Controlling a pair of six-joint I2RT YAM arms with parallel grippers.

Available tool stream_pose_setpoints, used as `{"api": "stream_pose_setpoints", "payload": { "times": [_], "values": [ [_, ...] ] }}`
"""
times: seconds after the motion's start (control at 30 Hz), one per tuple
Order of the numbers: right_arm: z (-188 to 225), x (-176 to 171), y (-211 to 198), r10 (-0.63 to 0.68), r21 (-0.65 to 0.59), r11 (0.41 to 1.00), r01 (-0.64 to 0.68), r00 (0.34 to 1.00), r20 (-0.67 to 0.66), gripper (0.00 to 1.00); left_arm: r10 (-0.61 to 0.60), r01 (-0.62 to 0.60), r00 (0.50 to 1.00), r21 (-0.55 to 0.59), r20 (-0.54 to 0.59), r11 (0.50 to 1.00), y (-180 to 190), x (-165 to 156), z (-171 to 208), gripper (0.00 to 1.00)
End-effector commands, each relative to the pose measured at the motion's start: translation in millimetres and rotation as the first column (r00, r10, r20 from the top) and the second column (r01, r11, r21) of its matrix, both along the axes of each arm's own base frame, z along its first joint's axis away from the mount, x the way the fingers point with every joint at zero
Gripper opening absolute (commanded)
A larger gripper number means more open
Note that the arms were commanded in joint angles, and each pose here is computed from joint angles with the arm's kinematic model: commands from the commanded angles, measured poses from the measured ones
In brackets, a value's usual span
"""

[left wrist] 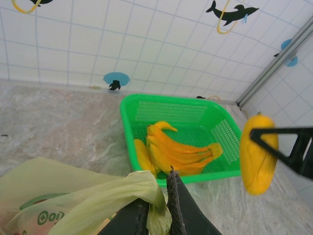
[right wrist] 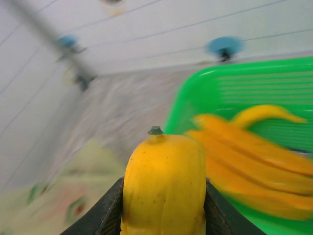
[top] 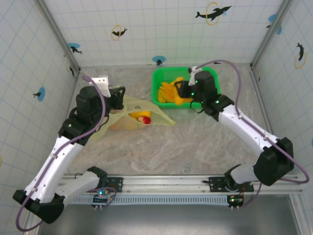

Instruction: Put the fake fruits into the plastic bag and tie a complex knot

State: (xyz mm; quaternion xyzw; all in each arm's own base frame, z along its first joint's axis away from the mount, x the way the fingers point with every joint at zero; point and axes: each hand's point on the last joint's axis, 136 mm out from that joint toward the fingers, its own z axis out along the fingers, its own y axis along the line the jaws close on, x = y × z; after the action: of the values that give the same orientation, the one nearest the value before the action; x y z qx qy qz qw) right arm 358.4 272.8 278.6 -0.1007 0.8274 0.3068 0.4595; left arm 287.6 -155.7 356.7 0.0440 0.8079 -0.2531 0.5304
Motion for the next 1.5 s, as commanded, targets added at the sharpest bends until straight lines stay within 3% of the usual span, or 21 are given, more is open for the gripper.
{"api": "stream_pose_setpoints", "payload": {
  "times": [0.0, 0.13, 0.3, 0.53, 0.8, 1.1, 1.27, 1.33, 1.4, 1.47],
  "values": [
    [14, -66, 71, 0.397, -0.045, 0.917, -0.396, 0.895, 0.206, 0.38, 0.007, -0.007, 1.0, 0.008, 0.02, 1.0, 4, -6, 13, 0.15],
    [-34, -133, 109, 0.629, -0.209, 0.774, -0.597, 0.761, 0.156, 0.38, 0.013, -0.013, 1.0, 0.013, 0.022, 1.0, 6, -7, 14, 0.15],
    [-88, -159, 122, 0.725, -0.274, 0.662, -0.697, 0.688, 0.003, 0.37, 0.014, -0.014, 1.0, 0.014, 0.017, 1.0, 7, -9, 11, 0.14],
    [-137, -123, 115, 0.666, -0.383, 0.639, -0.667, 0.729, -0.158, 0.36, -0.009, 0.008, 0.999, 0.018, 0.033, 1.0, 8, -16, 13, 0.15],
    [-144, -67, 136, 0.634, -0.494, 0.595, -0.634, 0.748, -0.196, 0.36, -0.06, 0.059, 0.997, 0.023, 0.046, 0.998, 3, -24, 10, 0.15],
    [-127, -38, 203, 0.701, -0.481, 0.562, -0.673, 0.696, -0.155, 0.39, -0.078, 0.077, 0.996, 0.032, 0.037, 0.997, -1, -23, 1, 0.15],
    [-117, -46, 245, 0.733, -0.418, 0.602, -0.681, 0.679, -0.051, 0.41, -0.024, 0.024, 0.999, 0.022, 0.028, 0.999, 5, -16, 1, 0.15],
    [-115, -43, 253, 0.712, -0.393, 0.644, -0.657, 0.702, -0.006, 0.49, -0.01, 0.01, 1.0, 0.019, 0.025, 1.0, 6, -14, 3, 0.15],
    [-114, -32, 251, 0.644, -0.404, 0.709, -0.577, 0.764, 0.037, 0.73, -0.004, 0.004, 1.0, 0.013, 0.023, 1.0, 6, -12, 5, 0.15],
    [-106, -29, 245, 0.604, -0.391, 0.75, -0.533, 0.794, 0.077, 0.9, -0.005, 0.005, 1.0, 0.007, 0.025, 1.0, 5, -12, 9, 0.15]
  ]
}}
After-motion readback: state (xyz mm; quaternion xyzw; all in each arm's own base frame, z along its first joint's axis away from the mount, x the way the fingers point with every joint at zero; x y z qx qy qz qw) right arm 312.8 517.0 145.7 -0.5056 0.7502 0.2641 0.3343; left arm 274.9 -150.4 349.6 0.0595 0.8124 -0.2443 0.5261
